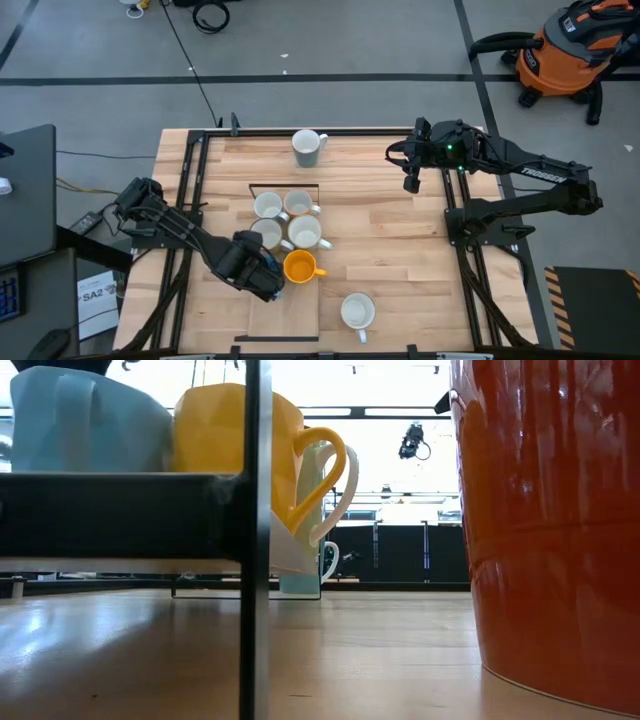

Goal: Place coffee mugs
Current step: Put the blue mug on the shelf

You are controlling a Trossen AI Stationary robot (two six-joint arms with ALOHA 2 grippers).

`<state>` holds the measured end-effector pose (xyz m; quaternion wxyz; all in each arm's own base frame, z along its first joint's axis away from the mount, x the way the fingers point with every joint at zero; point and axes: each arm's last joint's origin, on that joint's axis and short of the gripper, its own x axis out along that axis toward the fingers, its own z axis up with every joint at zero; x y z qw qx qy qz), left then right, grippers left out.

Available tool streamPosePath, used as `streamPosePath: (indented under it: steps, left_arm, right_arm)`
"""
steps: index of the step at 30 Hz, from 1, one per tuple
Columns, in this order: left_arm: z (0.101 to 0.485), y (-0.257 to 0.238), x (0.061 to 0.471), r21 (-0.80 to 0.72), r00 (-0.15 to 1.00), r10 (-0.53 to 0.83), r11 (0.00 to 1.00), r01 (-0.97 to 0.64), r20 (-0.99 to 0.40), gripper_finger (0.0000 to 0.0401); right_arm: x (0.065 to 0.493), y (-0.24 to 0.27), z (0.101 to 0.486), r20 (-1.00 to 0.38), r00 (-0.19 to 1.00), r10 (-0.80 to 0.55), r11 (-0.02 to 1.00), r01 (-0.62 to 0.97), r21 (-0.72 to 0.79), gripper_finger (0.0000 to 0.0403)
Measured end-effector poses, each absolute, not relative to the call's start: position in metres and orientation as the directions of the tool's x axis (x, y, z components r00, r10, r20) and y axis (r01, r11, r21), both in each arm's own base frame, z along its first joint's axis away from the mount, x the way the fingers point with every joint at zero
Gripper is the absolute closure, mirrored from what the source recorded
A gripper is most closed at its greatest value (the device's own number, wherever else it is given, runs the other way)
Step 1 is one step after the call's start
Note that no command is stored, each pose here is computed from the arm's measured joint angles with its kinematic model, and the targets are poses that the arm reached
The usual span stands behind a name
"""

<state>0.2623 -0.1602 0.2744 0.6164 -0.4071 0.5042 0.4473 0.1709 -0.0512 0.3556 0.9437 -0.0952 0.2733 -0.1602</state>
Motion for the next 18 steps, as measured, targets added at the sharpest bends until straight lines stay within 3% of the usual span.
streamPosePath:
  steps: [8,18]
  left_arm:
    - [0.2745,-0.1591,0.2631,-0.052,0.102,0.156,0.299,-0.953,-0.982,0.0336]
    - [0.2753,-0.1603,0.2628,-0.077,0.088,0.117,0.096,-0.992,-0.989,0.039]
  right_arm:
    - [0.1708,-0.0513,0.3555,-0.486,0.799,-0.354,0.931,0.25,-0.267,0.0281]
    - [0.1708,-0.0512,0.3555,-0.486,0.799,-0.354,0.931,0.25,-0.267,0.0281]
